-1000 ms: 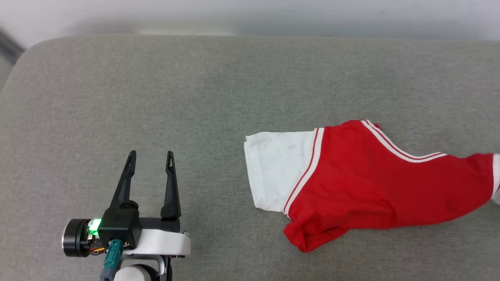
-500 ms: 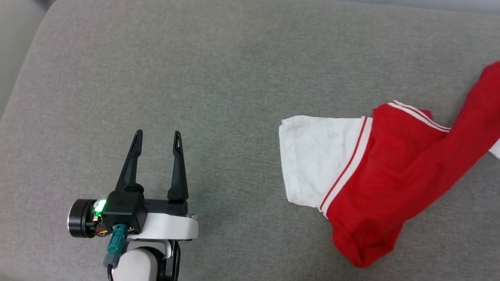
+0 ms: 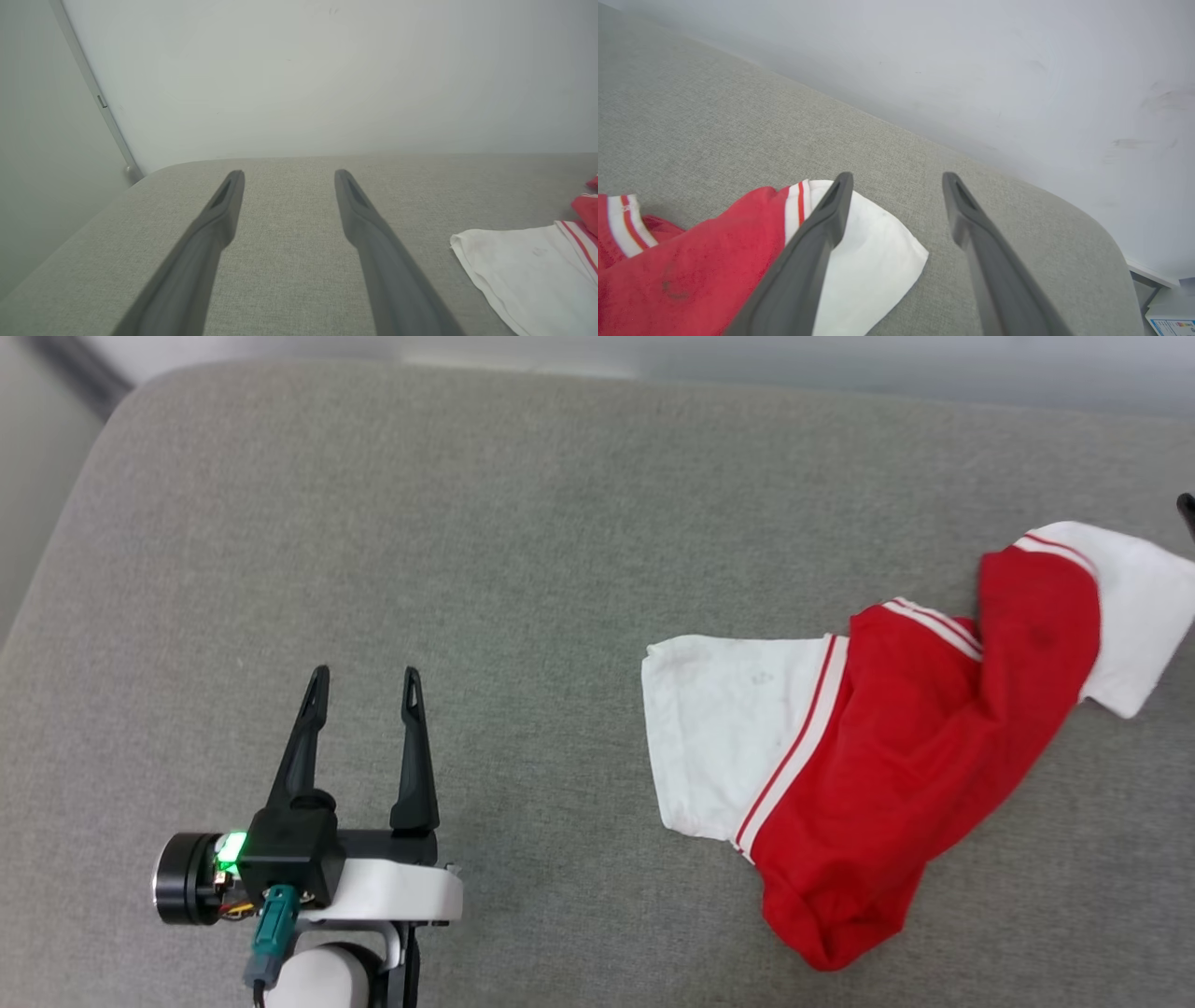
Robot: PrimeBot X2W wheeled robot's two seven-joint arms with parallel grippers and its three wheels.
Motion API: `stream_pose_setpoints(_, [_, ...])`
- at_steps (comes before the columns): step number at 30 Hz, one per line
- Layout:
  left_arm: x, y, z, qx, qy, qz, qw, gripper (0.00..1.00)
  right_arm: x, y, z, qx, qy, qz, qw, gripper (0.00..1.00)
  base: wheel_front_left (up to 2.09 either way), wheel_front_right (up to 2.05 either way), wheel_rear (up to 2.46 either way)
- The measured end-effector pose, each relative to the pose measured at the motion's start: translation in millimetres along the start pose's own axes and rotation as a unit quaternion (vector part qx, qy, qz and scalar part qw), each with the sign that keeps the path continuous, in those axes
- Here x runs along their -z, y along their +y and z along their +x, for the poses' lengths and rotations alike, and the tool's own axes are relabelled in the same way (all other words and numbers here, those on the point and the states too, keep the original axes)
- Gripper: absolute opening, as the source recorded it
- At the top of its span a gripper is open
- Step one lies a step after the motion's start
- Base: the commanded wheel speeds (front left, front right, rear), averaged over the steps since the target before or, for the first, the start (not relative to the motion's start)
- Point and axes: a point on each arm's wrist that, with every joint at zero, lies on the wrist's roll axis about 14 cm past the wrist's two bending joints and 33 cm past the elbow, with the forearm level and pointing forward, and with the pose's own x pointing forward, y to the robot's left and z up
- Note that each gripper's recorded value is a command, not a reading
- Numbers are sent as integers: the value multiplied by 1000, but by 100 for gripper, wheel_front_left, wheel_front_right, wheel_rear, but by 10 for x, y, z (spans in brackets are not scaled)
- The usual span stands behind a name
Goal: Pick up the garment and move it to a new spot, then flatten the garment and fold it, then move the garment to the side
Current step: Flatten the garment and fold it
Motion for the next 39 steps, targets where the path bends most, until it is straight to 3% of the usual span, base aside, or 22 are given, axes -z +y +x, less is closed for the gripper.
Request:
stream_pose_setpoints(6, [-158,21,-105,5,-19,-3,1000,100,-298,-109,-472,35,-130,42,990,100,0,0,0])
stream_pose_setpoints(12, [-273,65,-182,8,-34,-6,999,100,-445,-61,-838,52,-191,52,979,100,0,0,0])
stream_pose_setpoints(19, [-320,52,-234,31,-40,-6,999,100,-487,171,-1446,86,-269,71,957,100,0,0,0])
stream_pose_setpoints(29, [-548,-46,48,103,-57,11,993,100,-249,597,-2056,126,-282,111,945,100,0,0,0])
stream_pose_setpoints(39, [-806,-531,656,215,43,45,975,100,-114,672,-2291,152,-269,125,943,100,0,0,0])
